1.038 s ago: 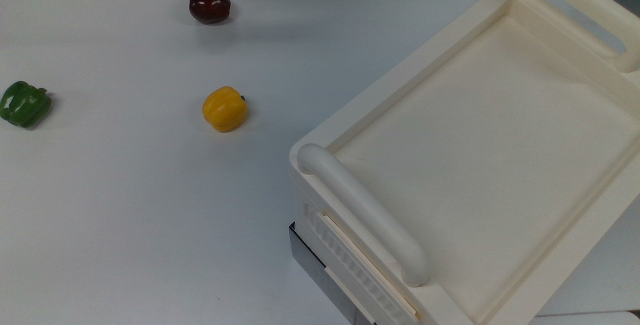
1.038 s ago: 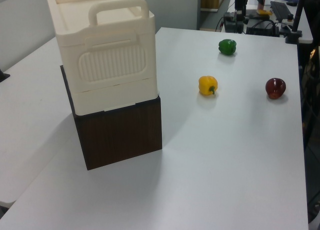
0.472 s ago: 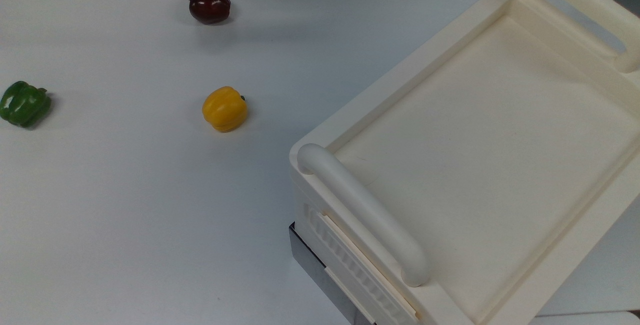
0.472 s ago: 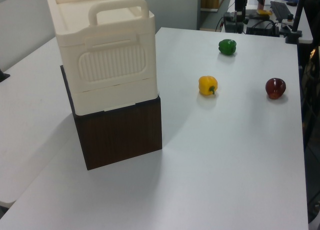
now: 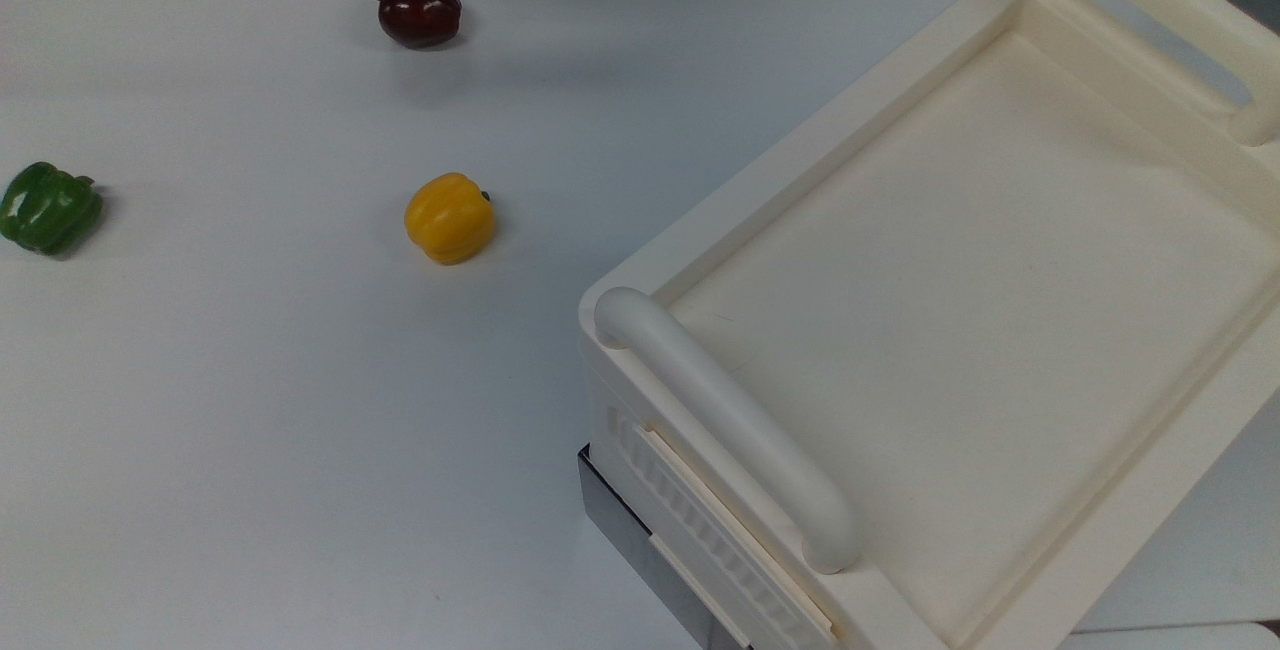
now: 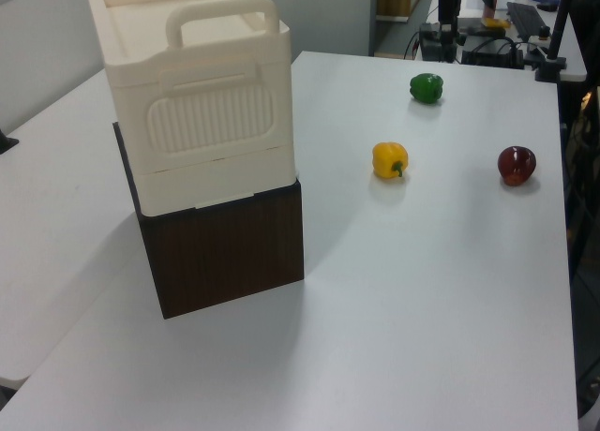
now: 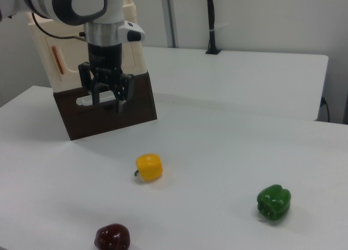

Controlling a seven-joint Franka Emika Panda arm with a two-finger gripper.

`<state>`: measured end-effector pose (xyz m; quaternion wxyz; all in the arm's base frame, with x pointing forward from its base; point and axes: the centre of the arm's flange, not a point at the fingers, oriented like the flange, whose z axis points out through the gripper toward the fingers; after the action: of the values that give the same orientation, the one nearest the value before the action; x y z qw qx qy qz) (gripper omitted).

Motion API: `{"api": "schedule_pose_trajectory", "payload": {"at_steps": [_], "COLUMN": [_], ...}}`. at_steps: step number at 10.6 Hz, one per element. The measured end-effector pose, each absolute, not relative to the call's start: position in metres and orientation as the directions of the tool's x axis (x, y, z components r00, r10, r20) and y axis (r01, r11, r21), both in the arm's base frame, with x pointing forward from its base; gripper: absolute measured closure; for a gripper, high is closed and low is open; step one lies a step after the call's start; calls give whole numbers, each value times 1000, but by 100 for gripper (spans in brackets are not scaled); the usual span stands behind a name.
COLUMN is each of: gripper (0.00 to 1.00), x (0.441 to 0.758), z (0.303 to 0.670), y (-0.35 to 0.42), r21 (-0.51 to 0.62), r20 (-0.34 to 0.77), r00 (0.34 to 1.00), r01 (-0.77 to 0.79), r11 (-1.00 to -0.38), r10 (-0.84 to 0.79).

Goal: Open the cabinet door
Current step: 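Raise the gripper and move it toward the cabinet door's edge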

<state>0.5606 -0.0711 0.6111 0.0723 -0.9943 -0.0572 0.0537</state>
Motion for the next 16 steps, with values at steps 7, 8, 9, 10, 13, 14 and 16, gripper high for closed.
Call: {"api": "schedule_pose_trajectory", "payload": {"at_steps": [7, 8, 9, 10, 13, 14, 16], "gripper": [19, 17, 15, 20, 28, 33, 37], "x": [604, 604, 604, 604, 605, 604, 601], "z": [614, 616, 618, 620, 632, 637, 642], "y": [44, 66, 88, 104, 147, 169, 203], "r21": [-203, -195, -190, -184, -151, -135, -103], "r20": [151, 179, 198, 218, 329, 375, 432], "r00": [951, 937, 924, 912, 863, 836, 791], "r01": [297, 332, 365, 387, 449, 477, 520], "r11": [-933, -923, -912, -903, -881, -868, -848], "r10": [270, 300, 328, 347, 384, 401, 433]}}
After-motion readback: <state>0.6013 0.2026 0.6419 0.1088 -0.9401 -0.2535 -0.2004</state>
